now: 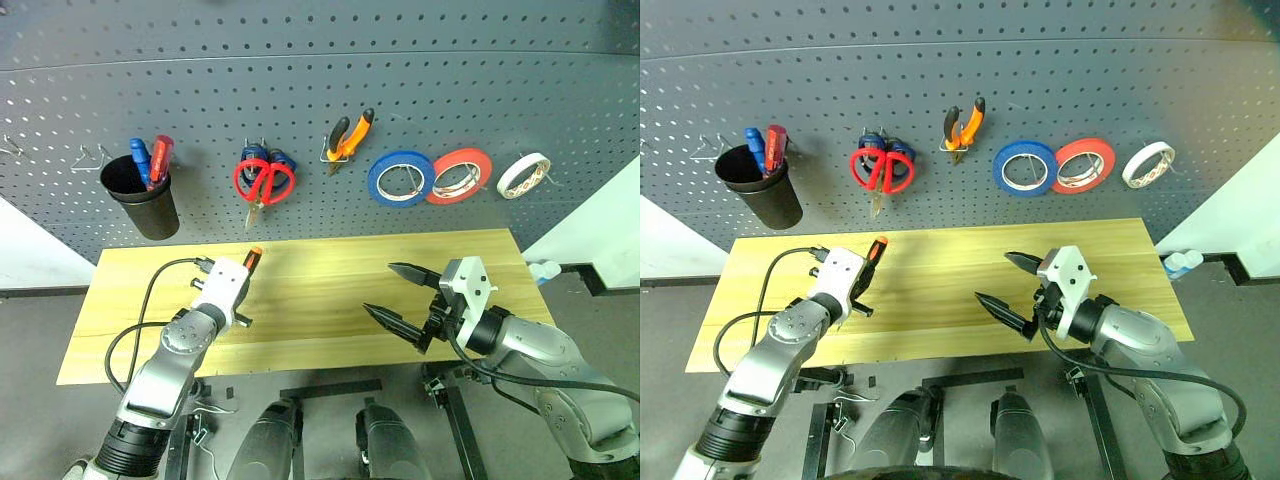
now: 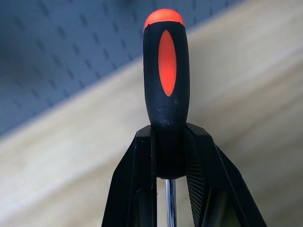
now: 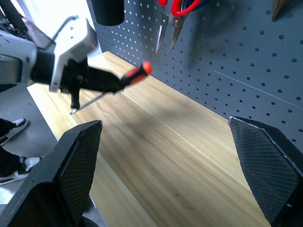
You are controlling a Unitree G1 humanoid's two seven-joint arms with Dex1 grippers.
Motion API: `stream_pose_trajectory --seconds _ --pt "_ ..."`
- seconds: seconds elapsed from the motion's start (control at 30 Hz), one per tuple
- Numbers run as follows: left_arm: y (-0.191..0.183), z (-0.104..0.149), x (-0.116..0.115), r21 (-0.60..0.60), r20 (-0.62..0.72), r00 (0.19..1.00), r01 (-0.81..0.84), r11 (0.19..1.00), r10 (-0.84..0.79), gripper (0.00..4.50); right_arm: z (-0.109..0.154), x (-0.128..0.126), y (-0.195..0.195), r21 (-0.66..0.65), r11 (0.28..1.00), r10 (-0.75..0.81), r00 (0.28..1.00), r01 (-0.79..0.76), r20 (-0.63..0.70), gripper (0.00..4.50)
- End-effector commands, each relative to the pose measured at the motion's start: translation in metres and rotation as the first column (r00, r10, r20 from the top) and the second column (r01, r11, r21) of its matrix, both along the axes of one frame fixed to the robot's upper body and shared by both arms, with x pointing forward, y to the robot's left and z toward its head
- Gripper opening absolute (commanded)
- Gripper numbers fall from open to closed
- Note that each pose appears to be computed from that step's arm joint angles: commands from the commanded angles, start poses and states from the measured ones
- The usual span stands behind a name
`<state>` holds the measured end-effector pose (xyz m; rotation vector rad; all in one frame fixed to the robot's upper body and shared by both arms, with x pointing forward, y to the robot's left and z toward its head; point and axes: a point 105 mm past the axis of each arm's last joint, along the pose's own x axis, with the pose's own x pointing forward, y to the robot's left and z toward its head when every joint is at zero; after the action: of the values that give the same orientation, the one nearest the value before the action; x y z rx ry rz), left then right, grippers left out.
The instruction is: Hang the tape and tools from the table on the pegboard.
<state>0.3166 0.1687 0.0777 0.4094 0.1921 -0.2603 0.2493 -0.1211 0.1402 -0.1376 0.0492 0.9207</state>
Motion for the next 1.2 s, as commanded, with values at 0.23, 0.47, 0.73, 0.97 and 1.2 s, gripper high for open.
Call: stream_pose_trajectory --seconds 0.23,0.47,0.73,0.97,1.2 --pt "-0.024 0.077 -0.013 0.05 0.492 0.856 0.153 0.987 -0.158 0.46 0.009 0.004 -0.003 0.008 1.0 -0.001 0.998 0.0 0.057 4.5" --pt "-0.033 0.126 -0.025 0.103 0.731 0.656 0.165 0.981 -0.188 0.46 0.009 0.006 -0.009 -0.006 1.0 -0.011 0.998 0.012 0.061 4.5" --pt "-0.029 0.2 -0.034 0.106 0.912 0.383 0.118 0.987 -0.143 0.46 0.008 0.009 -0.012 -0.017 1.0 -0.004 0.998 0.005 0.059 4.5" --pt "-0.018 0.233 -0.035 0.086 0.95 0.294 0.067 0.994 -0.102 0.46 0.009 0.012 -0.013 -0.024 1.0 0.009 0.998 -0.008 0.061 4.5" --pt "0.007 0.234 -0.026 0.071 0.951 0.305 -0.045 0.996 -0.054 0.46 0.056 0.011 -0.018 0.136 0.99 0.012 0.986 -0.035 0.167 4.5"
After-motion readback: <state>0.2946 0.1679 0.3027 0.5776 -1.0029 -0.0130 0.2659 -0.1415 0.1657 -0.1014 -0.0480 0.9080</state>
